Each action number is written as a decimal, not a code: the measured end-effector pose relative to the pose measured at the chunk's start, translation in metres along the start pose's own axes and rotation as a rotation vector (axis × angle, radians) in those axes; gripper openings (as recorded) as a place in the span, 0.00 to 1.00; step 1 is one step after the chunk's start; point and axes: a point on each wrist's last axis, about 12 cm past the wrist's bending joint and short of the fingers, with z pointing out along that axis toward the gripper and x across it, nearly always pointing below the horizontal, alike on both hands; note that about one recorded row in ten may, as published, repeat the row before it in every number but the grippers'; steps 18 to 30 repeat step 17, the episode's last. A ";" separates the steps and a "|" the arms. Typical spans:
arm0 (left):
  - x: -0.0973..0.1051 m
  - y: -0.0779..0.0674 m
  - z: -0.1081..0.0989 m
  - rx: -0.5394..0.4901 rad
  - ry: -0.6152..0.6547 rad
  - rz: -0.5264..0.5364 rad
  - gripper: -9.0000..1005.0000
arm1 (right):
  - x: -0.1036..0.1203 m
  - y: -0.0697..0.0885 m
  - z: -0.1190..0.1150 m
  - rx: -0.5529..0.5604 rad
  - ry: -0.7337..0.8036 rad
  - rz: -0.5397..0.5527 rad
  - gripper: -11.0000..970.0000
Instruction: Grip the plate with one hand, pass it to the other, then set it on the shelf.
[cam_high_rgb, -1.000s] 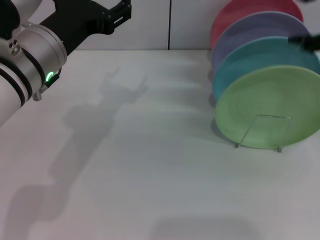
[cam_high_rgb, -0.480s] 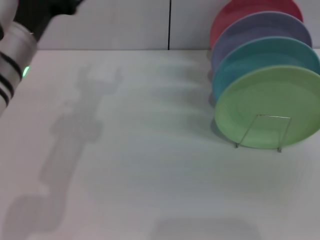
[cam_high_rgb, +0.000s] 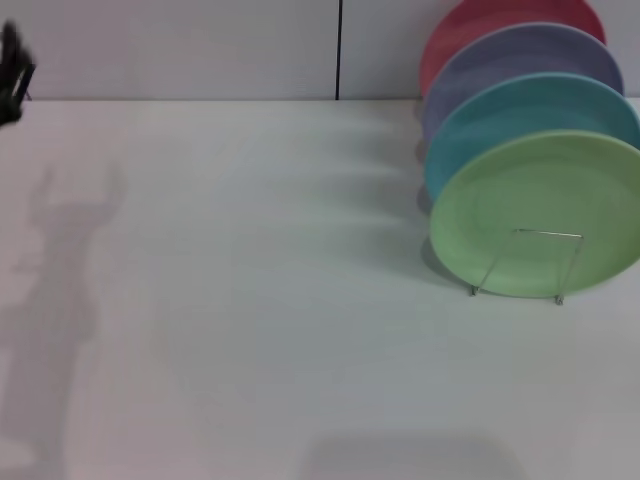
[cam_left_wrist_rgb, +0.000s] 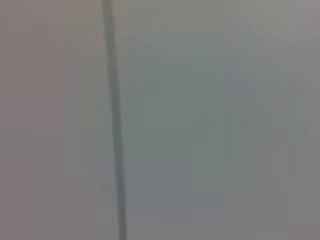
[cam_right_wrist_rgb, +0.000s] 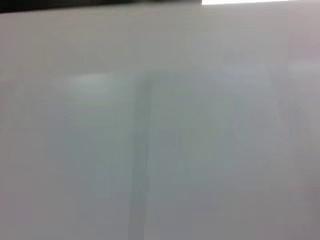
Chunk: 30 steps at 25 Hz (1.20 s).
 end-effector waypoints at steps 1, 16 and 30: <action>0.017 0.013 -0.008 -0.018 0.017 -0.064 0.86 | 0.009 0.004 -0.021 0.106 -0.014 -0.024 0.74; 0.058 0.049 -0.056 -0.020 0.069 -0.048 0.86 | 0.060 0.055 -0.048 0.287 0.081 -0.224 0.74; 0.059 0.050 -0.058 -0.021 0.070 -0.047 0.86 | 0.060 0.055 -0.048 0.287 0.081 -0.224 0.74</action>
